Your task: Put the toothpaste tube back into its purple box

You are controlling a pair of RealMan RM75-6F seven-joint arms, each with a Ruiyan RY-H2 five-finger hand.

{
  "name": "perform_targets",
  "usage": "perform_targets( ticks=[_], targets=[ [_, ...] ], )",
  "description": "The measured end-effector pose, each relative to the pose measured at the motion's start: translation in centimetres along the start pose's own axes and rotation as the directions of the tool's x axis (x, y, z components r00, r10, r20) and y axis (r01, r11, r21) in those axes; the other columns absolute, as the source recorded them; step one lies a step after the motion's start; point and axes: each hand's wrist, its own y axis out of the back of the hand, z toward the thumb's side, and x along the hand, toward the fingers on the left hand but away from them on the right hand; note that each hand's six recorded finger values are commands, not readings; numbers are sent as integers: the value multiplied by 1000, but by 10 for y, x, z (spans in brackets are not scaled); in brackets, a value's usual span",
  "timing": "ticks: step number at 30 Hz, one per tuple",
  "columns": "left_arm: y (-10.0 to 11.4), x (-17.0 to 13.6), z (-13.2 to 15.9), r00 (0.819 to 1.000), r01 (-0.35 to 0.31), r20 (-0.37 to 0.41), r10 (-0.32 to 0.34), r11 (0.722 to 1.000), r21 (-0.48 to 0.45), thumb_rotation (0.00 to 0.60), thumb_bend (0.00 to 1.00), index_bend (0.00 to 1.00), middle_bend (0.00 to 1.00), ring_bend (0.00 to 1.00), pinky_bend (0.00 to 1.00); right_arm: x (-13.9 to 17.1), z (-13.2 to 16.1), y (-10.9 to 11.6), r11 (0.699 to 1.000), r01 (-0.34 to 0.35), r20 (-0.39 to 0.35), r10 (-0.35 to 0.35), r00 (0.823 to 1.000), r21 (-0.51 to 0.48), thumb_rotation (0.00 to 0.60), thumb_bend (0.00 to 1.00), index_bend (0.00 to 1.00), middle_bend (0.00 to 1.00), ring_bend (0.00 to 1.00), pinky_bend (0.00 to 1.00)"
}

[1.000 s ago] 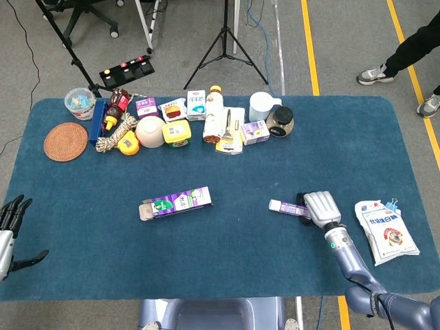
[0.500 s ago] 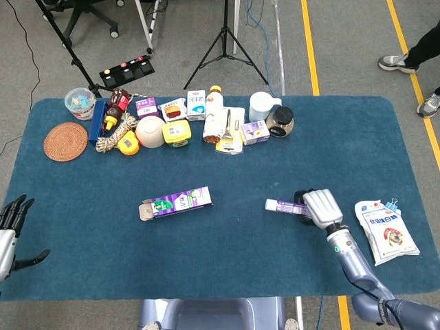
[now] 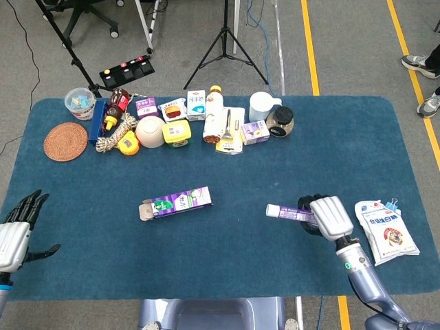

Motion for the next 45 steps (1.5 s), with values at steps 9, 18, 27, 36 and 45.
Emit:
perform_targets(
  ticks=[9,18,27,36,45],
  targets=[
    [-4,14,9,999,-2,39,1,1000,15,600,35,0,0,0,146,25,4,7,996,66,20,-64,998,-59,600,531,538,562,519,570],
    [-8,35,36,992,12,127,-13,1000,5,600,34,0,0,0,146,30,-1,6,992,86,48,-82,996,-88,600,536,546,572,521,571],
    [-28,65,85,954,109,277,-113,994,30,600,34,0,0,0,146,31,-7,6,990,88,59,-82,995,-108,600,566,549,573,521,571],
    [-58,109,159,898,117,406,-173,980,158,600,34,0,0,0,146,31,-5,7,989,89,48,-84,995,-114,600,579,555,577,528,573],
    [-89,143,214,855,176,452,-254,962,208,600,31,0,0,0,146,30,-5,7,990,90,44,-85,995,-111,600,581,555,577,528,572]
  ],
)
